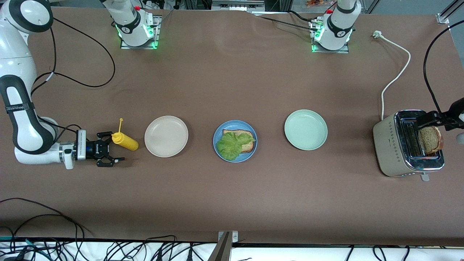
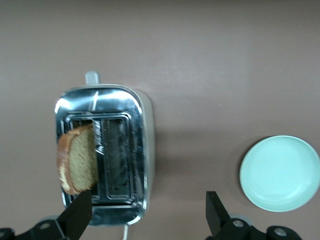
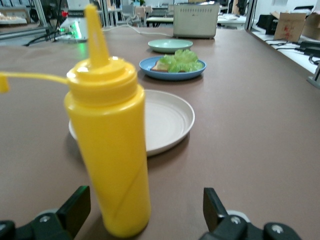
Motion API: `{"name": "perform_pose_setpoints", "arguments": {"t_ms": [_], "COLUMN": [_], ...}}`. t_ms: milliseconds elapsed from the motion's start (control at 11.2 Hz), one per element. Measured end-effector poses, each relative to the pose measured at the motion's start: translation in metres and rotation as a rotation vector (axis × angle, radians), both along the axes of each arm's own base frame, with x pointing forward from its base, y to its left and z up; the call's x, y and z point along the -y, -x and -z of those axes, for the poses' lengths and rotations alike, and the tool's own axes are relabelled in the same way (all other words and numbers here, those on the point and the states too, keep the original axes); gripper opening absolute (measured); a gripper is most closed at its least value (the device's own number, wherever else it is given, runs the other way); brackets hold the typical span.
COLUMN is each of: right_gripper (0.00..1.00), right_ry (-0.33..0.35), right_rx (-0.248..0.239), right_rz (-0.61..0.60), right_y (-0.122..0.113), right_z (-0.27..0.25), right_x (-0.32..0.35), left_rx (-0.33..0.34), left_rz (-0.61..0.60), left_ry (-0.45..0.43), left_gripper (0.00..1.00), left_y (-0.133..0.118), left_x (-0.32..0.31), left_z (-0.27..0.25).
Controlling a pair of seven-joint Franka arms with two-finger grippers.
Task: Make sandwich in blue plate with both arms
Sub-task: 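Open the right gripper while the left gripper grasps the toaster bread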
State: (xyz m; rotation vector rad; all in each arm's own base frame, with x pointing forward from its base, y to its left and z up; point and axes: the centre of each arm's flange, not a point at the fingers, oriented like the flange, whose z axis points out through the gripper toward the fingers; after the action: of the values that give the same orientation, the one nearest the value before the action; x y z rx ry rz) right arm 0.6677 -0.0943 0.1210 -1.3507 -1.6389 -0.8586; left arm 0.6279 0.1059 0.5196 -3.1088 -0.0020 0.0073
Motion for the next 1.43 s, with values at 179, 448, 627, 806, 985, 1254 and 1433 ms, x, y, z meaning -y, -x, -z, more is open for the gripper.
{"name": "perform_pose_setpoints", "arguments": {"t_ms": [179, 448, 627, 806, 985, 1254, 1433], "right_gripper": [1.0, 1.0, 1.0, 1.0, 1.0, 1.0, 1.0], "right_ry": [0.064, 0.169, 0.243, 0.327, 0.407, 0.513, 0.566], "right_rx": [0.019, -0.001, -0.023, -0.053, -0.085, -0.147, -0.206], "right_rz": [-0.016, -0.009, 0.008, 0.04, 0.085, 0.149, 0.19], "right_y": [-0.003, -0.01, -0.015, -0.021, -0.026, -0.03, -0.029], "right_z": [-0.003, -0.019, -0.043, -0.074, -0.11, -0.156, -0.184], "right_x": [0.017, 0.035, 0.042, 0.048, 0.05, 0.042, 0.033], "left_rx": [0.024, 0.025, 0.017, 0.002, -0.018, -0.049, -0.069], "left_rz": [0.038, 0.049, 0.053, 0.056, 0.056, 0.05, 0.048], "left_ry": [-0.02, 0.004, 0.05, 0.062, 0.063, 0.068, 0.071], "left_gripper": [1.0, 1.0, 1.0, 1.0, 1.0, 1.0, 1.0], "left_y": [-0.007, -0.012, -0.01, -0.008, -0.005, -0.003, -0.002], "left_x": [-0.032, -0.084, -0.106, -0.121, -0.128, -0.131, -0.132], "left_z": [0.017, 0.058, 0.081, 0.096, 0.108, 0.126, 0.139]}}
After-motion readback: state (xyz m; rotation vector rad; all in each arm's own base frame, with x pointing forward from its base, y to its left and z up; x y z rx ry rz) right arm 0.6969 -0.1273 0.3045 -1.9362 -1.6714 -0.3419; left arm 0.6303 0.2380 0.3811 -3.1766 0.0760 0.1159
